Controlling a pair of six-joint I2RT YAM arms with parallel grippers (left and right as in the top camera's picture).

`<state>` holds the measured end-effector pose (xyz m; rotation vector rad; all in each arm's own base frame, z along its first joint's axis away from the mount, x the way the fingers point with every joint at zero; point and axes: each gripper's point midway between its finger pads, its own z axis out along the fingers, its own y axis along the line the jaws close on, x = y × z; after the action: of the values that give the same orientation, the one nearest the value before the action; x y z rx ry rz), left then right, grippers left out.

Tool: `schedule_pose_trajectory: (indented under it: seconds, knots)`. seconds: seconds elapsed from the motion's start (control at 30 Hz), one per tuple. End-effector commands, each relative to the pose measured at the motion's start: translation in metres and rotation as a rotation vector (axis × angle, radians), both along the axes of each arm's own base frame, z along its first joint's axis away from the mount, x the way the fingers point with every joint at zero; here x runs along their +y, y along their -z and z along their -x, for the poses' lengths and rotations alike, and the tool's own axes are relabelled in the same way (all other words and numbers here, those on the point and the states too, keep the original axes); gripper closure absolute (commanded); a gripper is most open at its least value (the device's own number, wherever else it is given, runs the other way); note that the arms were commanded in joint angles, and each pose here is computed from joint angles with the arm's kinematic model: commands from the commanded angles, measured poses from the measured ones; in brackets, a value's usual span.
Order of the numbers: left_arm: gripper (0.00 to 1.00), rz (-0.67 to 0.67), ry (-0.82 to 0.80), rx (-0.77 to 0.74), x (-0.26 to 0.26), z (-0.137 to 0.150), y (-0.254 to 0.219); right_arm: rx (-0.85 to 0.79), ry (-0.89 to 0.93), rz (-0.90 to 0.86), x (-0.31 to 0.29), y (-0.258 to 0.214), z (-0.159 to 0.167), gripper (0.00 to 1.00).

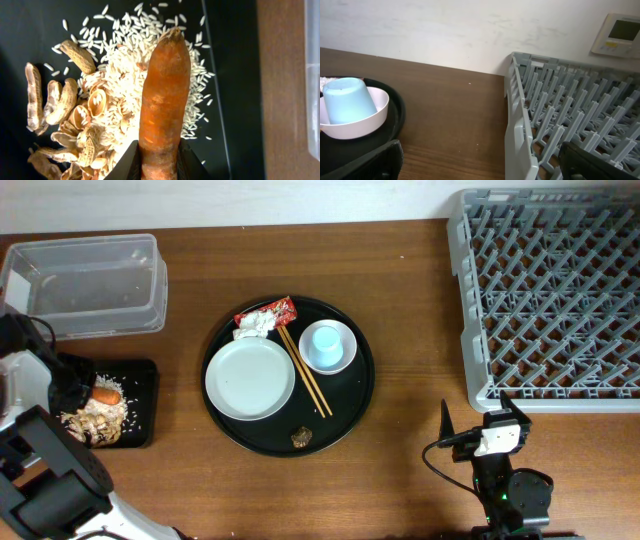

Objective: Sort waste into correct bins and load items into the dishwasher rack
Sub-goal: 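Carry the carrot left and drop it onto the black tray, then reach to the brown food piece and grasp it with the left gripper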

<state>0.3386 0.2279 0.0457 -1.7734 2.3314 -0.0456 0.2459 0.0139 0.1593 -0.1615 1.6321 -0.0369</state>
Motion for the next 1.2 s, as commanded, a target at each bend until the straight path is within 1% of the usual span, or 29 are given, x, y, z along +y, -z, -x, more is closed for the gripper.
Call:
schedule_pose_trajectory:
  seconds: [0.0, 0.17, 0.23, 0.5, 0.57, 0.77, 0.8, 0.87, 0.93, 1.03, 1.17]
  knots:
    - [0.91, 0.009, -0.011, -0.01, -0.002, 0.0, 0.001, 0.006, 0.012, -0.003, -0.002, 0.003, 0.0, 0.02]
    - [0.89, 0.005, -0.01, -0.013, -0.001, -0.001, 0.001, 0.006, 0.012, -0.003, -0.002, 0.003, 0.0, 0.02]
    - [0.81, 0.004, -0.002, -0.012, -0.001, 0.0, 0.001, 0.006, 0.012, -0.003, -0.002, 0.003, 0.0, 0.02]
    - [0.79, 0.003, 0.001, -0.012, -0.001, -0.001, 0.001, 0.006, 0.012, -0.003, -0.002, 0.003, 0.0, 0.02]
    - [0.74, 0.003, 0.001, -0.012, -0.001, 0.0, 0.001, 0.006, 0.012, -0.003, -0.002, 0.003, 0.0, 0.02]
    - [0.68, 0.002, 0.0, -0.013, -0.001, -0.001, 0.001, 0.006, 0.012, -0.003, -0.002, 0.003, 0.0, 0.02]
    - [0.62, 0.003, 0.001, -0.013, -0.001, -0.001, 0.001, 0.006, 0.012, -0.003, -0.002, 0.003, 0.0, 0.02]
    - [0.62, 0.004, 0.002, -0.012, -0.002, 0.0, 0.001, 0.006, 0.012, -0.003, -0.002, 0.003, 0.0, 0.02]
    - [0.62, 0.01, 0.062, -0.021, -0.005, -0.003, 0.0, 0.006, 0.012, -0.003, -0.002, 0.003, 0.0, 0.02]
    - [0.62, 0.055, 0.155, -0.099, -0.017, -0.016, -0.013, 0.006, 0.012, -0.003, -0.002, 0.003, 0.0, 0.02]
    - [0.62, 0.154, 0.223, -0.296, -0.043, -0.039, -0.057, 0.006, 0.012, -0.003, -0.002, 0.003, 0.0, 0.02]
